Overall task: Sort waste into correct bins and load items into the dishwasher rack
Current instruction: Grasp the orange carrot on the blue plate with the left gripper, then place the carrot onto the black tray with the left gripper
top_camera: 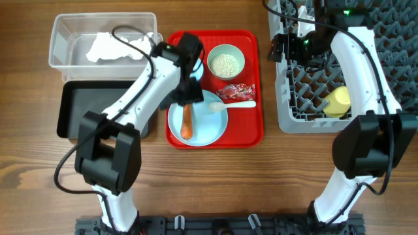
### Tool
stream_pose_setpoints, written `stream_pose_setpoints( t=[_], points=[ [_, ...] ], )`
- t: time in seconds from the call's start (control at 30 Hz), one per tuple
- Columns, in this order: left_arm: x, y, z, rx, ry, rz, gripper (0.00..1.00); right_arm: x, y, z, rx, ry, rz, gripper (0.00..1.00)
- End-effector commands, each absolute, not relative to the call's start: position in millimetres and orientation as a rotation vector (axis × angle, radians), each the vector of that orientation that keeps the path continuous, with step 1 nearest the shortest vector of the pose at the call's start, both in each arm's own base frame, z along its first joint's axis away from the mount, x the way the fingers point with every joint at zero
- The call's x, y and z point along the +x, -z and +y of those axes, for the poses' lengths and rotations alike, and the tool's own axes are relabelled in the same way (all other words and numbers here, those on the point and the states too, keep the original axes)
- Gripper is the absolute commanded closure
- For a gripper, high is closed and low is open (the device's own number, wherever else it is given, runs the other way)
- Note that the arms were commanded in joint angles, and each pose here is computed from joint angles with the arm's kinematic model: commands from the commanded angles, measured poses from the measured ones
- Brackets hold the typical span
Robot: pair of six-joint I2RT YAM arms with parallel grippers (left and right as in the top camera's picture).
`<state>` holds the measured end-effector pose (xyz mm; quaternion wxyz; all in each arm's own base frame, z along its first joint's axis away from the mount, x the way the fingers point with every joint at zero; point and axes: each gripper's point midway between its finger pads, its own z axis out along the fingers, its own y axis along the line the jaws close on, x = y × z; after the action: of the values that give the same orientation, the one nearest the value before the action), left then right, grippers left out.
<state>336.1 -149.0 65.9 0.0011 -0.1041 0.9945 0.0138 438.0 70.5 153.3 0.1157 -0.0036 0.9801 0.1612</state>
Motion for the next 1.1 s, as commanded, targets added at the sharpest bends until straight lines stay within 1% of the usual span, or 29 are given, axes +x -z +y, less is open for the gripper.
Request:
stream_pose_setpoints(
  t=[0.0, 0.03, 0.1, 0.13, 0.27, 0.37, 0.4, 0.43, 0.47, 0.53, 0.6, 0.67, 0.73, 0.8, 0.87, 1.07],
  points=[
    [306.2, -39.7, -153.5, -0.456, 0.0, 3.213, 0.23, 440.3, -162.0, 67.6, -0.039, -0.436, 2.846, 0.0],
    [304.0, -35.0, -158.5, -0.442, 0.038, 3.222, 0.24, 440.4, -162.1, 67.8, -0.039, -0.436, 2.845, 0.0],
    [302.8, -29.6, -167.5, -0.399, 0.077, 3.219, 0.3, 440.2, -162.0, 67.7, -0.038, -0.436, 2.847, 0.0],
    [302.9, -27.0, -171.9, -0.37, 0.074, 3.207, 0.31, 439.9, -162.0, 67.8, -0.038, -0.437, 2.848, 0.0],
    [296.2, -7.6, -175.7, -0.244, -0.059, 3.146, 0.34, 438.3, -161.5, 67.7, -0.037, -0.437, 2.854, 0.0],
    [288.7, 6.9, -170.0, -0.223, -0.104, 3.136, 0.42, 438.2, -161.5, 67.7, -0.037, -0.437, 2.855, 0.0],
    [288.1, 9.6, -168.3, -0.225, -0.109, 3.134, 0.45, 438.1, -161.5, 67.7, -0.037, -0.437, 2.855, 0.0],
    [288.5, 12.5, -168.2, -0.226, -0.101, 3.128, 0.53, 438.1, -161.5, 67.7, -0.037, -0.437, 2.855, 0.0],
    [289.5, 14.1, -169.0, -0.225, -0.093, 3.121, 0.59, 438.2, -161.5, 67.7, -0.037, -0.437, 2.855, 0.0],
    [292.6, 14.5, -170.2, -0.225, -0.085, 3.107, 0.74, 438.2, -161.5, 67.7, -0.038, -0.436, 2.855, 0.0],
    [295.2, 14.4, -170.5, -0.225, -0.082, 3.097, 0.83, 438.2, -161.5, 67.7, -0.038, -0.436, 2.855, 0.0],
    [295.4, 14.3, -170.3, -0.222, -0.085, 3.096, 0.89, 437.8, -161.4, 67.6, -0.037, -0.437, 2.857, 0.0],
    [295.2, 10.6, -167.6, -0.158, -0.097, 3.112, 0.93, 437.5, -161.3, 67.6, -0.037, -0.437, 2.858, 0.0],
    [296.3, 2.2, -163.1, -0.158, -0.117, 3.129, 0.96, 437.7, -161.3, 67.6, -0.037, -0.437, 2.857, 0.0],
    [301.9, -13.4, -157.7, -0.166, -0.128, 3.14, 0.96, 437.7, -161.3, 67.6, -0.037, -0.437, 2.857, 0.0],
    [320.3, -81.2, -133.8, -0.301, -0.122, 3.126, 0.96, 437.8, -161.4, 67.6, -0.039, -0.436, 2.857, 0.0]
  ],
)
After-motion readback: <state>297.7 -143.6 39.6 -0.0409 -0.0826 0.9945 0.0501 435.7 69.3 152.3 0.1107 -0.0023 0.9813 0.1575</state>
